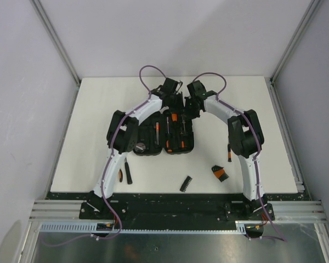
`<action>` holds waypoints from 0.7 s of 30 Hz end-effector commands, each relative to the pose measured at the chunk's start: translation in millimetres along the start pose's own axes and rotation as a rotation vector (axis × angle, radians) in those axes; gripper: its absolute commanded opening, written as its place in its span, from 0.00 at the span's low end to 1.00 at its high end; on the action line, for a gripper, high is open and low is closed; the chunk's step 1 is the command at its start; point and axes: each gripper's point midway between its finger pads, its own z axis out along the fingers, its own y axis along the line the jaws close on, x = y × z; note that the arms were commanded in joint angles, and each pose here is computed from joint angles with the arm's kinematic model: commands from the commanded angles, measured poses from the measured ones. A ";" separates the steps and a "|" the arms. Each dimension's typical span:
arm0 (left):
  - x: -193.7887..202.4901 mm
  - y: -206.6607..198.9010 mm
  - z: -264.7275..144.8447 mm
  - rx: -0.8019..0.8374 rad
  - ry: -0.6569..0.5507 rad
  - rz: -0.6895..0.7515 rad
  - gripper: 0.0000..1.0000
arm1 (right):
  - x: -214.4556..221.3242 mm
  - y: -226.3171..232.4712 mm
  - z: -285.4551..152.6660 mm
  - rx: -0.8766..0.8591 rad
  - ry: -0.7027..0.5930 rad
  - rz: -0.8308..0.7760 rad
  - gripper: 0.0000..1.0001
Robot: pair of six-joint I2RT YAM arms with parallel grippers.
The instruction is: Pack the tool kit
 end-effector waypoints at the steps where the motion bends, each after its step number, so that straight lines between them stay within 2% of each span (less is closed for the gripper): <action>1: 36.9 30.2 17.1 -0.077 0.100 -0.049 0.05 | 54.6 -25.6 31.7 0.104 0.180 0.028 0.03; 5: 51.5 40.2 21.3 -0.098 0.134 -0.068 0.01 | 59.7 -30.6 33.9 0.134 0.206 0.041 0.02; 10: 53.5 39.6 21.9 -0.084 0.145 -0.065 0.01 | 65.1 -37.3 35.1 0.158 0.217 0.046 0.02; 14: 25.0 26.6 5.0 -0.058 0.078 -0.055 0.09 | 64.1 -36.9 31.3 0.137 0.188 0.050 0.03; 21: -48.5 4.0 -57.4 -0.039 -0.124 -0.040 0.29 | 61.6 -35.1 28.0 0.092 0.140 0.046 0.04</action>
